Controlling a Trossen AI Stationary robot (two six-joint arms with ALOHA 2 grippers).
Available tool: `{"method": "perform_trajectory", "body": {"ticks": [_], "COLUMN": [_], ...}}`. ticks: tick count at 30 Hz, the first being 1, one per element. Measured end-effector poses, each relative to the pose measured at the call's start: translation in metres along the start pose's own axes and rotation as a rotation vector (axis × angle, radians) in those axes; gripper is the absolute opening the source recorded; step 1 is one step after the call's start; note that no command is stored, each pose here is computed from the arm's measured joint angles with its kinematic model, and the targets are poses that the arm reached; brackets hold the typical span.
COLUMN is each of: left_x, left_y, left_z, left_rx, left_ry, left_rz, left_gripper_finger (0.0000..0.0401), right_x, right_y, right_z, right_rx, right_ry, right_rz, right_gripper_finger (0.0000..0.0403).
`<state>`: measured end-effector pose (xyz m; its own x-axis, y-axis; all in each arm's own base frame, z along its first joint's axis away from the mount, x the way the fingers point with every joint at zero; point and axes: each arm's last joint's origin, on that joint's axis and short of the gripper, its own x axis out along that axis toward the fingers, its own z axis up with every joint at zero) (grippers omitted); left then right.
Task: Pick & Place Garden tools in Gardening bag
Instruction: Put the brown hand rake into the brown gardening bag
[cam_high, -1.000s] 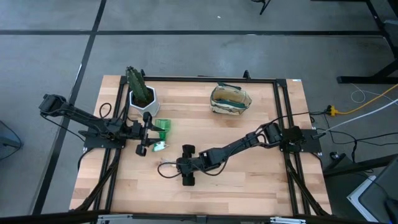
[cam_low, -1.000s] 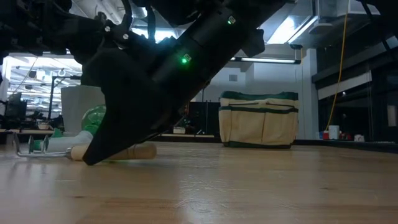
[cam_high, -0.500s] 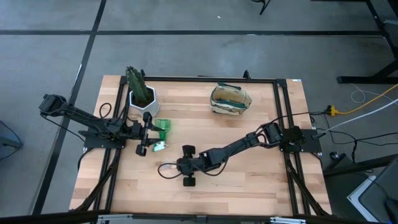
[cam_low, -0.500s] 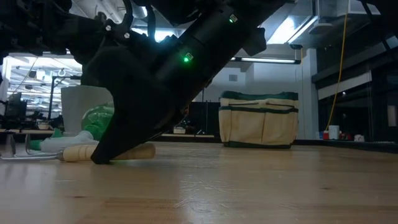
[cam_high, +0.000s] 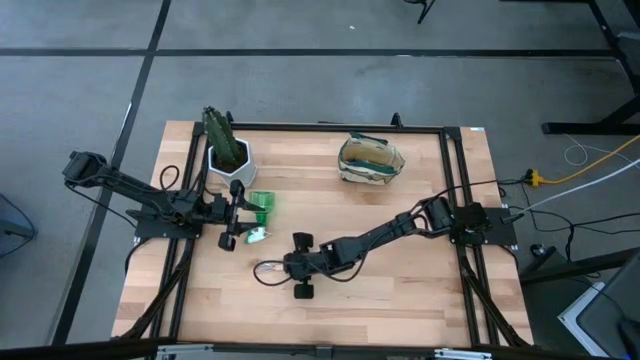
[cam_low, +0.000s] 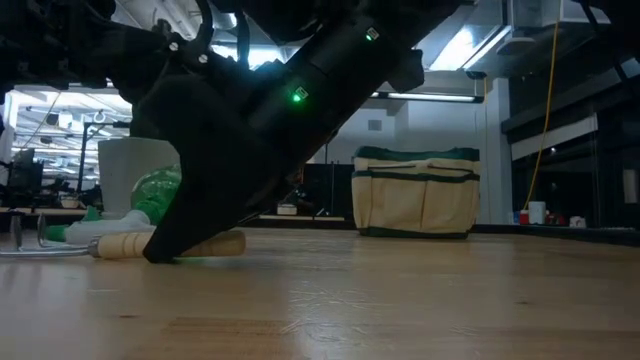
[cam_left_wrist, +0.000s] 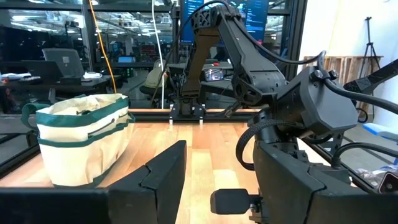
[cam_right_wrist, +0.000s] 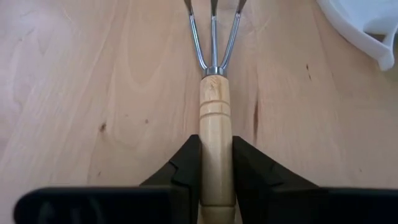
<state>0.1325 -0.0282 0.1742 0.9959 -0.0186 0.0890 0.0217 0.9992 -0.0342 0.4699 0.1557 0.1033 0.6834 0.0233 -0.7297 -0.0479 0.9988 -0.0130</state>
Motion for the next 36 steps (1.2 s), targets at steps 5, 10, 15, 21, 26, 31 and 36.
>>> {"method": "perform_trajectory", "body": {"ticks": [5,10,15,21,26,31,36], "left_x": [0.000,0.000,0.000,0.000,0.000,0.000,0.000], "left_y": [0.000,0.000,0.000,0.000,0.000,0.000,0.000], "left_z": [0.000,0.000,0.000,0.000,0.000,0.000,0.000], "left_rx": [0.000,0.000,0.000,0.000,0.000,0.000,0.000], "left_ry": [0.000,0.000,0.000,0.000,0.000,0.000,0.000], "left_rz": [0.000,0.000,0.000,0.000,0.000,0.000,0.000], "left_gripper_finger": [0.0182,0.0182,0.0182,0.0182,0.0182,0.0182,0.0182], "right_x": [0.001,0.003,0.004,0.004,0.004,0.004,0.003], "right_y": [-0.003,-0.009,-0.011,-0.011,-0.010,-0.009,-0.009], "right_z": [0.002,0.005,0.006,0.006,0.006,0.006,0.007], "right_rx": [0.012,0.033,0.038,0.041,0.041,0.041,0.040], "right_ry": [-0.004,-0.013,-0.019,-0.022,-0.026,-0.028,-0.027], "right_rz": [0.061,0.093,0.115,0.116,0.117,0.126,0.144], "right_gripper_finger": [0.0071,0.0071,0.0071,0.0068,0.0068,0.0068,0.0068]}}
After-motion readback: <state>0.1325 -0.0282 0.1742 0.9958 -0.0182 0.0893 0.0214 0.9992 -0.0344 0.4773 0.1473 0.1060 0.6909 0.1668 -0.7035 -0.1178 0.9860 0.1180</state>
